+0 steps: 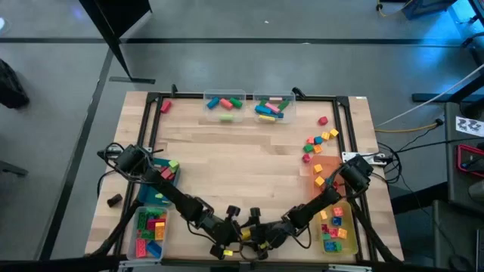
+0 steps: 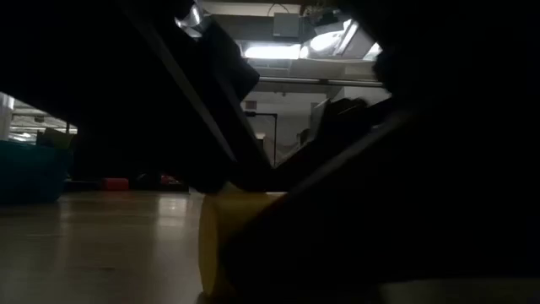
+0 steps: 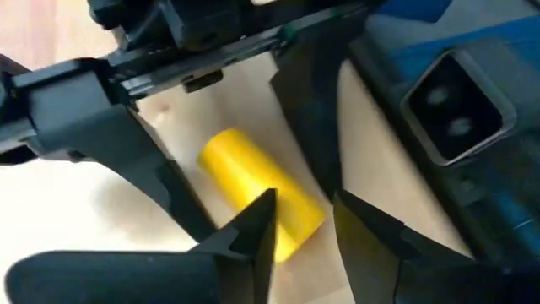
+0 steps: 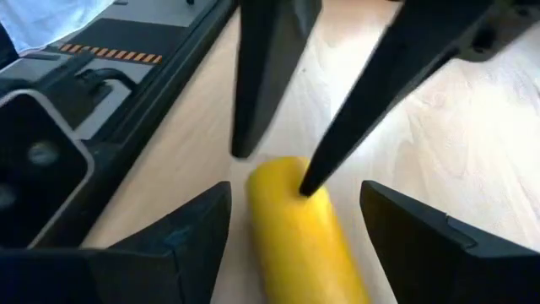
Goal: Sort blocks by size
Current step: Put the yellow block into the top left transparent bin
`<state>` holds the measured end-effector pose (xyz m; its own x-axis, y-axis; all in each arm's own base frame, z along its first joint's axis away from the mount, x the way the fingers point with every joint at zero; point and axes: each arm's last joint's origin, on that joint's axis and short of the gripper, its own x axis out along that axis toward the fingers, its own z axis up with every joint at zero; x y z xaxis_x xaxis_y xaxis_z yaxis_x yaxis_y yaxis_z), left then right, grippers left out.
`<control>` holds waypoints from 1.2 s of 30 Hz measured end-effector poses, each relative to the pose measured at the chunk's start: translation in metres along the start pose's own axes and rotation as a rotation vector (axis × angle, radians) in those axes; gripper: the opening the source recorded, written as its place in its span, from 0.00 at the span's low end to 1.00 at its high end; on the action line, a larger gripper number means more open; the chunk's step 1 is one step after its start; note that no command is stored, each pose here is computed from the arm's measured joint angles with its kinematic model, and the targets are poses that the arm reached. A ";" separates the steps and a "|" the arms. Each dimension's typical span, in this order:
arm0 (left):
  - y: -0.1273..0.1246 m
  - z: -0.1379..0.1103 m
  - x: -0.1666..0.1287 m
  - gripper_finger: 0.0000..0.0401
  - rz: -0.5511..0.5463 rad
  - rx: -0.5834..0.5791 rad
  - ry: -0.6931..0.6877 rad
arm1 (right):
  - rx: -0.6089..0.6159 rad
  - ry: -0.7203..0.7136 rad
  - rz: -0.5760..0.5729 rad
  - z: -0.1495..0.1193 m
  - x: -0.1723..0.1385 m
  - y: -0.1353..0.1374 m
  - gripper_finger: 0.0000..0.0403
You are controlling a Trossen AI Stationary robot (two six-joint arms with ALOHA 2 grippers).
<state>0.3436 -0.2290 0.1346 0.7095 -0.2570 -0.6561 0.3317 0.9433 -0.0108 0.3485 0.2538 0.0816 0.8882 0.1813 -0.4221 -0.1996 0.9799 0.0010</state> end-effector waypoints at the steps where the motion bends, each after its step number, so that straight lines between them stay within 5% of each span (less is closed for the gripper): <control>1: 0.003 -0.001 0.000 0.26 0.008 0.001 0.017 | 0.004 0.003 0.006 0.000 0.001 -0.002 0.66; 10: 0.013 0.008 -0.026 0.17 0.038 0.007 0.096 | 0.088 0.046 0.041 -0.001 0.003 -0.008 0.59; 17: 0.022 0.033 -0.092 0.07 0.121 0.055 0.097 | 0.101 0.051 0.046 0.005 0.002 -0.012 0.33; 22: 0.035 0.040 -0.147 0.02 0.198 0.056 0.130 | 0.083 0.032 -0.026 0.021 -0.002 -0.025 0.33; 29: 0.059 0.040 -0.218 0.00 0.259 0.027 0.144 | 0.058 -0.043 -0.137 0.060 -0.003 -0.081 0.33; 36: 0.087 0.040 -0.265 0.02 0.348 0.028 0.072 | 0.023 -0.084 -0.348 0.090 0.006 -0.179 0.36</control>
<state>0.2094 -0.0877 0.3380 0.7378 0.0949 -0.6683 0.0958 0.9653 0.2428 0.4265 0.0868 0.1603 0.9323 -0.1586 -0.3251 0.1297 0.9856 -0.1089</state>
